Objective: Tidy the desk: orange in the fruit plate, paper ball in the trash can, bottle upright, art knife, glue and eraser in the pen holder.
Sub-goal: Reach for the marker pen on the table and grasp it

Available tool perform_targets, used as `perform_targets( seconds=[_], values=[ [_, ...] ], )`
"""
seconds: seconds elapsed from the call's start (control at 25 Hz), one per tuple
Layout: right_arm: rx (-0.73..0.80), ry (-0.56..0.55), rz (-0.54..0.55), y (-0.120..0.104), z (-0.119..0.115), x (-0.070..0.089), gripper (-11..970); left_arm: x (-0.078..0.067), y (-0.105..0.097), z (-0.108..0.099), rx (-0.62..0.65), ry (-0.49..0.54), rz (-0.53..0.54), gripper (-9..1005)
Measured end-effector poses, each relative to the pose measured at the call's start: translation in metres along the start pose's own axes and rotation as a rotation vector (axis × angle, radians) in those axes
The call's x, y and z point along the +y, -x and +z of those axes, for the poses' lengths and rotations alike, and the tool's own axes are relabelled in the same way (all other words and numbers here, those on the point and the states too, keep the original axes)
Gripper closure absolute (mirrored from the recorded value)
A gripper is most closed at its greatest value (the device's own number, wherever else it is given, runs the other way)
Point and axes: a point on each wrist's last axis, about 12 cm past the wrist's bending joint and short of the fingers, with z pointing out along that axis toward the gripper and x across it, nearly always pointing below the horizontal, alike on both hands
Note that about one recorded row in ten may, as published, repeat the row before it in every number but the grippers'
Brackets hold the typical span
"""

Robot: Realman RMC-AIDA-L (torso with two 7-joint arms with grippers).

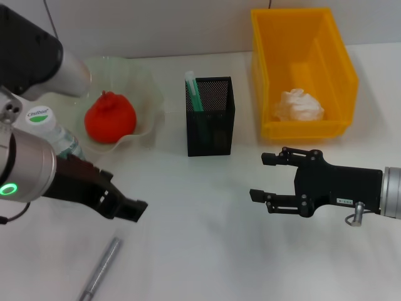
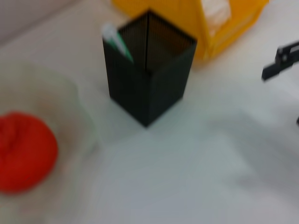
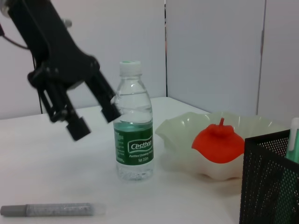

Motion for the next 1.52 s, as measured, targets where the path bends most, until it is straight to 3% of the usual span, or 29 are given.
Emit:
perform_targets(
  seconds=[0.32, 0.8, 1.08, 1.28, 1.52],
  values=[
    [-0.001, 0.005, 0.004, -0.001, 0.002, 0.001, 196, 0.011, -0.008, 0.027, 0.152, -0.066, -0.124, 290],
    [0.0, 0.004, 0.007, -0.002, 0.001, 0.001, 196, 0.019, -0.006, 0.04, 0.201, -0.073, -0.157, 305],
    [-0.001, 0.004, 0.01, -0.002, 0.0, 0.002, 196, 0.022, -0.006, 0.044, 0.228, -0.044, -0.15, 313],
    [-0.007, 0.002, 0.012, -0.002, 0.0, 0.002, 196, 0.016, -0.005, 0.049, 0.286, 0.042, -0.063, 320],
    [-0.009, 0.004, 0.009, -0.001, 0.0, 0.002, 196, 0.007, -0.003, 0.051, 0.303, 0.058, 0.002, 327]
  ],
)
